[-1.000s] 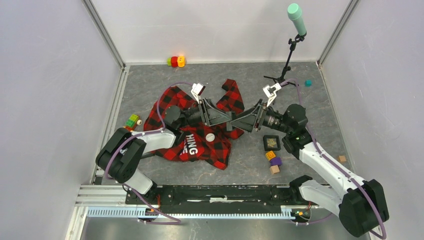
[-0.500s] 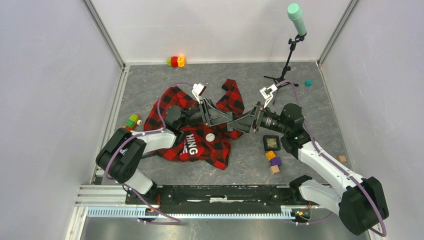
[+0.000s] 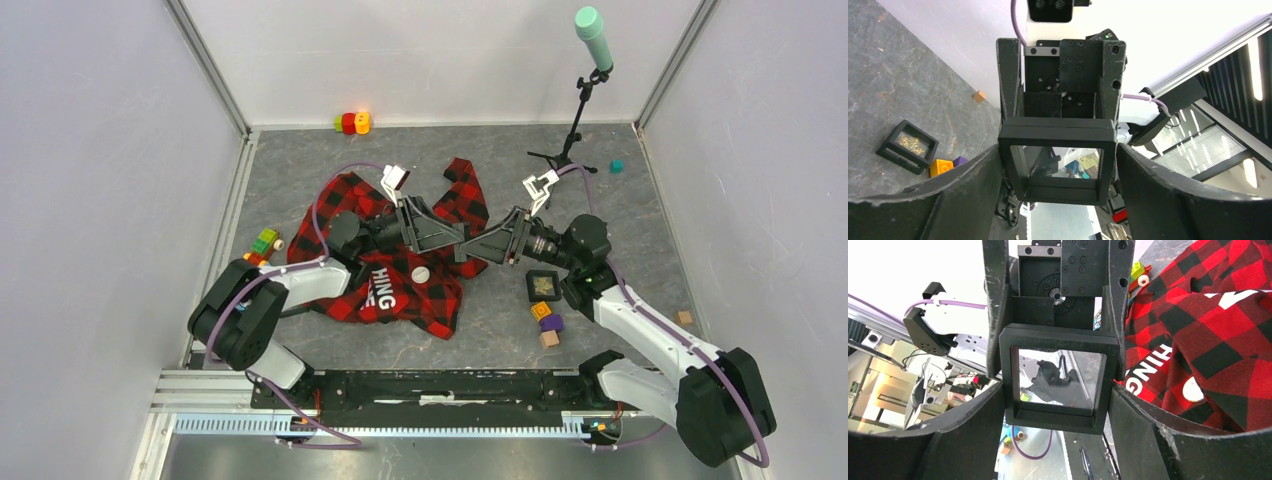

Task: Remove the brooch from the garment
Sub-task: Open the brooch box.

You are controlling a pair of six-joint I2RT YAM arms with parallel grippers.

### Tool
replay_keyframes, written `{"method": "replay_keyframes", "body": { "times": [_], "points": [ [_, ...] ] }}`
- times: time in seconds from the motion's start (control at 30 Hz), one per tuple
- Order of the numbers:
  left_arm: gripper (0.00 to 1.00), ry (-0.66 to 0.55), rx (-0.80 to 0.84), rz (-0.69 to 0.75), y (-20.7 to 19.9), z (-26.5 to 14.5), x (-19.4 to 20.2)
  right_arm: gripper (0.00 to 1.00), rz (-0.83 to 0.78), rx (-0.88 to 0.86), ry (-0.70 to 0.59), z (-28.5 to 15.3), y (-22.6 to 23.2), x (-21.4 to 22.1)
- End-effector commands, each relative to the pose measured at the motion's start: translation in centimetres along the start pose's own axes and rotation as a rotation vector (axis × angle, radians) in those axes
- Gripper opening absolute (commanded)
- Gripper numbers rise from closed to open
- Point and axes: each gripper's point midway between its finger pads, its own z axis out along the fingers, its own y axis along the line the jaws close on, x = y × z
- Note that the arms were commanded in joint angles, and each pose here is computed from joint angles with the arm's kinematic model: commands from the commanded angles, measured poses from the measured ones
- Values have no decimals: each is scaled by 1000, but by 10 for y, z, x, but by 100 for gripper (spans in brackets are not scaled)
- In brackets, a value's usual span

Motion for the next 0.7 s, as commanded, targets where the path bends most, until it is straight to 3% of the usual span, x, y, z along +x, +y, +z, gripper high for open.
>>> {"method": "replay_keyframes", "body": {
  "times": [0.0, 0.13, 0.37, 0.67],
  "points": [
    [88, -49, 82, 113, -32, 1, -14, 69, -23, -57, -15, 0, 16, -4],
    [87, -48, 86, 113, -34, 1, -14, 69, -14, -53, -15, -1, 15, -4],
    [71, -30, 96, 110, -34, 1, -11, 68, -2, -76, -22, -2, 20, -5],
    [63, -61, 146, 125, -47, -3, -15, 68, 30, -196, -64, -8, 49, -12]
  ]
}}
